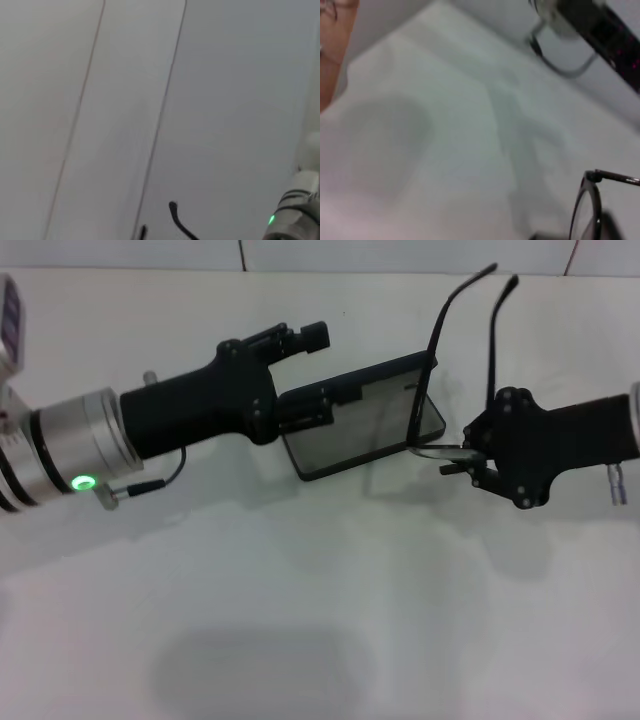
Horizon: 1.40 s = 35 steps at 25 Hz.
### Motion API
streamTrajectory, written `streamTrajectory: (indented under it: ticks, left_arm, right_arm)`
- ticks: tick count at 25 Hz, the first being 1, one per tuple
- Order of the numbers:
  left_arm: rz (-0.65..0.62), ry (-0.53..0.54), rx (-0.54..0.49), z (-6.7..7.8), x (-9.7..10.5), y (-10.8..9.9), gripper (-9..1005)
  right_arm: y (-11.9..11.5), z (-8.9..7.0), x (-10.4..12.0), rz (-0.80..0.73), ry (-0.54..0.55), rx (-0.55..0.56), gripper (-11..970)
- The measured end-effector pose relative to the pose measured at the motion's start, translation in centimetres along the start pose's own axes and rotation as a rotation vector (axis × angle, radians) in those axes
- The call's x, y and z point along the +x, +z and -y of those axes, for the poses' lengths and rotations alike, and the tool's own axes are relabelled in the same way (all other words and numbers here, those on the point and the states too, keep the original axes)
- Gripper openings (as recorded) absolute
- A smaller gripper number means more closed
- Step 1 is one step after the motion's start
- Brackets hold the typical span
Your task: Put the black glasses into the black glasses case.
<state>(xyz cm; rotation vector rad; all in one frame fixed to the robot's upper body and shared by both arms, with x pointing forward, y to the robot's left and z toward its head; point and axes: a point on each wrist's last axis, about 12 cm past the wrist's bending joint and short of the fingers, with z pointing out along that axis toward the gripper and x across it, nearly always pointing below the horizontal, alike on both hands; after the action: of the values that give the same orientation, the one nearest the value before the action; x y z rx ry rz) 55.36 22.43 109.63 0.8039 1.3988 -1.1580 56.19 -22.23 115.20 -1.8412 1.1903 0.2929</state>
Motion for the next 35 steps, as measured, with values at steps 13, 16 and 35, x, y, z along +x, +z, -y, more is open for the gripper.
streamTrajectory:
  ticks: [13,16,35]
  left_arm:
    - [-0.013,0.028,0.291,0.8,-3.4,2.4,817]
    - [-0.032,0.011,0.347,0.9,-4.1,2.9,816]
    - [-0.328,-0.330,0.238,-1.2,-4.4,6.3,816]
  right_arm:
    - [0.3,-3.4,1.3,0.223,-0.098,0.177,62]
    - [0.8,-3.5,1.4,0.233,-0.118,0.206,62]
    - [3.7,-3.1,0.4,0.202,-0.280,0.193,62]
